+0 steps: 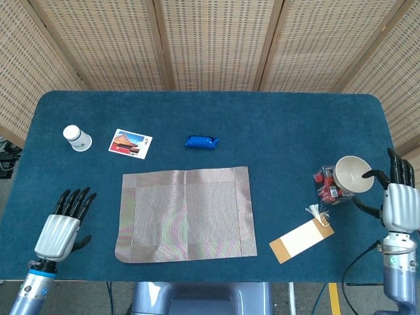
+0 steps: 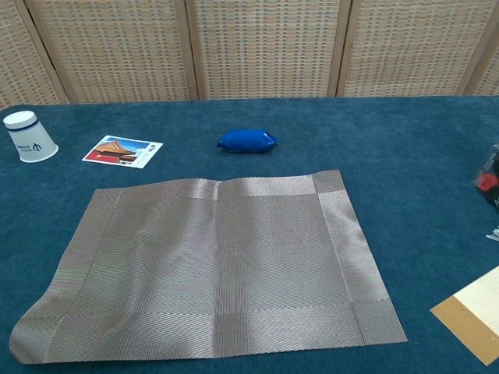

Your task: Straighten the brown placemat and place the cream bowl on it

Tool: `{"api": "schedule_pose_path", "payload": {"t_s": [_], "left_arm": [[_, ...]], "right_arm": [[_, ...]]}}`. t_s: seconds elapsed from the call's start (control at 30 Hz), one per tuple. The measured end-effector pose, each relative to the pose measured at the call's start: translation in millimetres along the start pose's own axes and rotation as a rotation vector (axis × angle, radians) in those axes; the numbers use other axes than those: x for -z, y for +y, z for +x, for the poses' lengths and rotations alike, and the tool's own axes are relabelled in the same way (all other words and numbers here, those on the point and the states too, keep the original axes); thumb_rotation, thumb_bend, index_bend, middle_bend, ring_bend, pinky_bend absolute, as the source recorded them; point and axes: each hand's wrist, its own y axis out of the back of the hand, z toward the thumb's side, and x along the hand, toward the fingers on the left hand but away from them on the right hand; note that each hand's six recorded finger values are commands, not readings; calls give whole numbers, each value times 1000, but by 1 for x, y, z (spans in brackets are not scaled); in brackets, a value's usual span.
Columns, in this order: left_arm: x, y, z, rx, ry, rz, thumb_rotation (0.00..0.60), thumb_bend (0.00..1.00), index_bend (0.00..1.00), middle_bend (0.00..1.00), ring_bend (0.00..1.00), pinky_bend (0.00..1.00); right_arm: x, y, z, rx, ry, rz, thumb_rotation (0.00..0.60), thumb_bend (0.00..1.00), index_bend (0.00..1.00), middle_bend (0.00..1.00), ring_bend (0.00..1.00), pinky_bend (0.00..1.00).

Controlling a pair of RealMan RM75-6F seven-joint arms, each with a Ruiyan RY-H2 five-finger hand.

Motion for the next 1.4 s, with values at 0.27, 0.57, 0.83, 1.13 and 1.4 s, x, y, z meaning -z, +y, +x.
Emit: {"api": "schedule_pose_path", "payload": {"t_s": [0.27,0.57,0.83,1.13,1.4], "left_arm": [[-5,12,9,-29,7,-40,600,138,0,0,0,0],[4,24,8,-68,34,-47,600,138,0,0,0,0],[8,33,6,-90,43,-71,600,141,0,0,0,0],[9,33,7,-95,50,-85,600,176,2,0,0,0],[8,32,8,-93,49,-90,600,177,12,0,0,0]], "right_arm": [[16,-27,-14,-95,-91,21,600,212,421,0,0,0],[29,-56,-18,-144,-148,49,600,215,392,0,0,0],[33,-61,-22,-149,-168,58,600,232,398,0,0,0],[39,-69,-29,-168,-187,78,600,250,446,0,0,0],[39,-81,-36,-189,-194,76,600,369,483,0,0,0]]}}
